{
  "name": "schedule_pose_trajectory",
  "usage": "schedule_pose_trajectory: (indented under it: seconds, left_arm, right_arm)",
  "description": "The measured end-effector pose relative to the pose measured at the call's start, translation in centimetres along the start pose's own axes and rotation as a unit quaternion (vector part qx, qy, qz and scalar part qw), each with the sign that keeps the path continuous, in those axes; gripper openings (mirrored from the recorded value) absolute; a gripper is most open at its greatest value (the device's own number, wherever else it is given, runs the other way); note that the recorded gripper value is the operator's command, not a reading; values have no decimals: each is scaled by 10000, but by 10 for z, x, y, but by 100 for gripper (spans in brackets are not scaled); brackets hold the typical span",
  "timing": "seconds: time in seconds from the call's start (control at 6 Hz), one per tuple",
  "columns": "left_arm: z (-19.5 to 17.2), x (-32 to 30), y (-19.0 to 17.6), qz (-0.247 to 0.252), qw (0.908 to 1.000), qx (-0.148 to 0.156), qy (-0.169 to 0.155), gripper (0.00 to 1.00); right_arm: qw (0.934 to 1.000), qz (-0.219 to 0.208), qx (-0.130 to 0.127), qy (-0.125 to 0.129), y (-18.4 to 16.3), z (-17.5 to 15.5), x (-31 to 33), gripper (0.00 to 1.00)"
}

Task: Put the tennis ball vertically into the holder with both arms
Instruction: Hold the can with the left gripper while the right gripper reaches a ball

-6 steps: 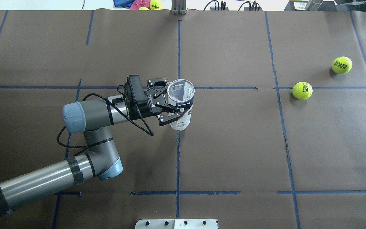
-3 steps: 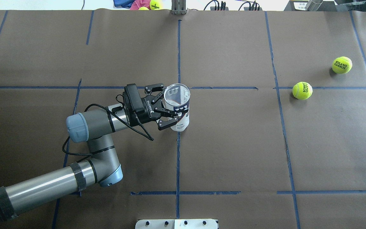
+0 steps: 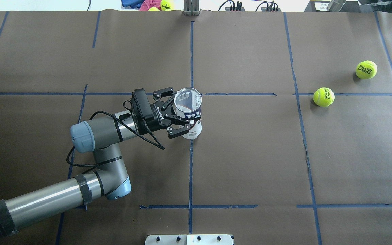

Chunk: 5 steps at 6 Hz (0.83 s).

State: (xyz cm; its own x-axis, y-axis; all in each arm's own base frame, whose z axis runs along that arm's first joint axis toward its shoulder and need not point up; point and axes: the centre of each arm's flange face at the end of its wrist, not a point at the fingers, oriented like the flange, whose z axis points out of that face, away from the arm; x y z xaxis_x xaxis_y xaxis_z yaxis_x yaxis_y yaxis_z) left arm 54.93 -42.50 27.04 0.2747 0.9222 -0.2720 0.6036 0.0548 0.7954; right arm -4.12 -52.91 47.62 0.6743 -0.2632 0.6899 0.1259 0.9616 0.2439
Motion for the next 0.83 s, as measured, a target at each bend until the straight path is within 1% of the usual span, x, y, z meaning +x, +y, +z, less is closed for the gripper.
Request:
schedule_pose_trajectory:
  seconds: [0.33, 0.5, 0.67, 0.83]
  left_arm:
    - [-1, 0, 0, -2, 10000, -10, -4, 84]
    - [-1, 0, 1, -2, 10000, -15, -6, 85]
    - [-1, 0, 1, -2, 10000, -21, -8, 85]
    - [-1, 0, 1, -3, 10000, -23, -9, 85]
  right_arm:
    - [9997, -166, -128, 116, -37, 35, -60, 100]
    - [9996, -237, -33, 117, -51, 58, -79, 100]
    - [9994, -287, 103, 154, -58, 91, -96, 100]
    - [9988, -362, 189, 253, -59, 125, -108, 100]
